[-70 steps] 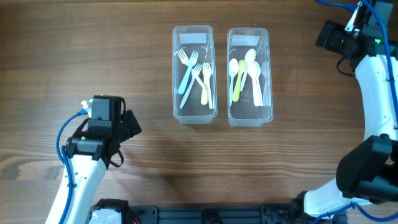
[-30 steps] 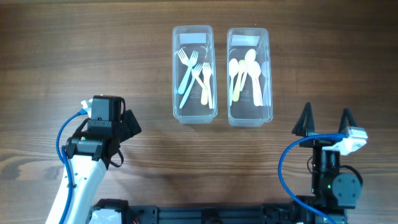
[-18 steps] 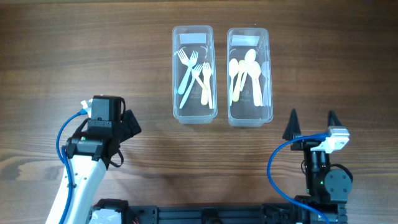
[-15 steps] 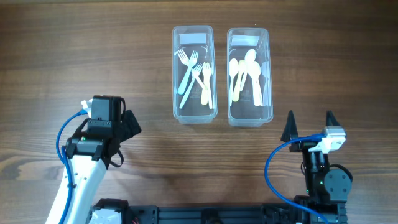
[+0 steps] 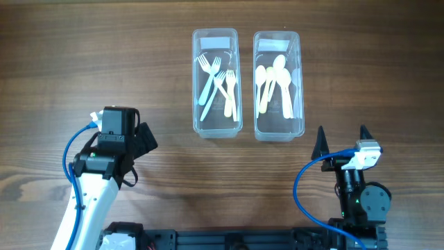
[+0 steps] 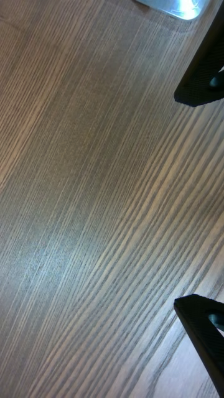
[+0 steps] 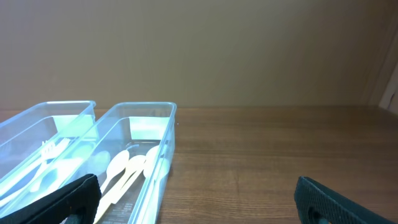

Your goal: Pack container

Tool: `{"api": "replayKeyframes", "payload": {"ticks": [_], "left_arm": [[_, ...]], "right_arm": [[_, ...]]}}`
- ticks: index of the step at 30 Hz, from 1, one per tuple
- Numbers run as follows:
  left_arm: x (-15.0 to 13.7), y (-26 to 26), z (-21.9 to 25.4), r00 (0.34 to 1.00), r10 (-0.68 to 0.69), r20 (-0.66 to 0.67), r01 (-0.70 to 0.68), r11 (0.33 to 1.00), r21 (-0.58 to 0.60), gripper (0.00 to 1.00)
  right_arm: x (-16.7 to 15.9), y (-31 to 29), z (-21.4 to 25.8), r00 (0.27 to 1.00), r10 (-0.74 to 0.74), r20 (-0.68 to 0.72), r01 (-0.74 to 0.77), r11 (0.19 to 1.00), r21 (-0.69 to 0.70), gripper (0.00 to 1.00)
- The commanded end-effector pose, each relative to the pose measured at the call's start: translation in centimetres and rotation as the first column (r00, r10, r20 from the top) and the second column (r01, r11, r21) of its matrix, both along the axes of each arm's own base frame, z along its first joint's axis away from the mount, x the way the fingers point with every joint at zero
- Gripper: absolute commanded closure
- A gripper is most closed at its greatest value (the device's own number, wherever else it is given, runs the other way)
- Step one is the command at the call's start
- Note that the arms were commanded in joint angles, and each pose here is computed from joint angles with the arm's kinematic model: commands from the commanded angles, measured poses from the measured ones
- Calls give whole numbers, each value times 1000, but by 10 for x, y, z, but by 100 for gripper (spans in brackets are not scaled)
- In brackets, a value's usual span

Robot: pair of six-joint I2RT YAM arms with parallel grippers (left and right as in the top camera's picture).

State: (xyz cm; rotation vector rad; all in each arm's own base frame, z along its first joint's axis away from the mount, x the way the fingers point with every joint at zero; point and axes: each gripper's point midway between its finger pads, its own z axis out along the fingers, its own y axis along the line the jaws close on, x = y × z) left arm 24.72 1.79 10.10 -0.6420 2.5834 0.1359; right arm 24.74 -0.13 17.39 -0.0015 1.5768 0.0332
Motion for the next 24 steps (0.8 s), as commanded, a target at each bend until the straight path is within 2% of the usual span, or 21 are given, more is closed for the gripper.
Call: {"api": "replayKeyframes", "payload": {"ticks": [1,12,16,20,22,24], "left_arm": [[1,4,3,999,26,19,-26,1000,3,0],[1,4,3,999,26,19,-27,1000,4,0],[1,3,15,997,23,68,-23,1000,-3,0],[-4,7,53,972,35,232,-36,999,-2,0],[-13,18,86,926,64,373,-76,997,17,0],[-29,28,119,851,96,516,-117,993,8,0]], "right_arm": [[0,3,1,1000,15,8,-15,1000,-18,0],[0,3,1,1000,15,8,-15,1000,-18,0],[0,3,1,1000,15,8,-15,1000,-18,0],[0,3,1,1000,15,8,-15,1000,-18,0],[0,3,1,1000,15,8,-15,1000,-18,0],[0,3,1,1000,15,8,-15,1000,-17,0]]}}
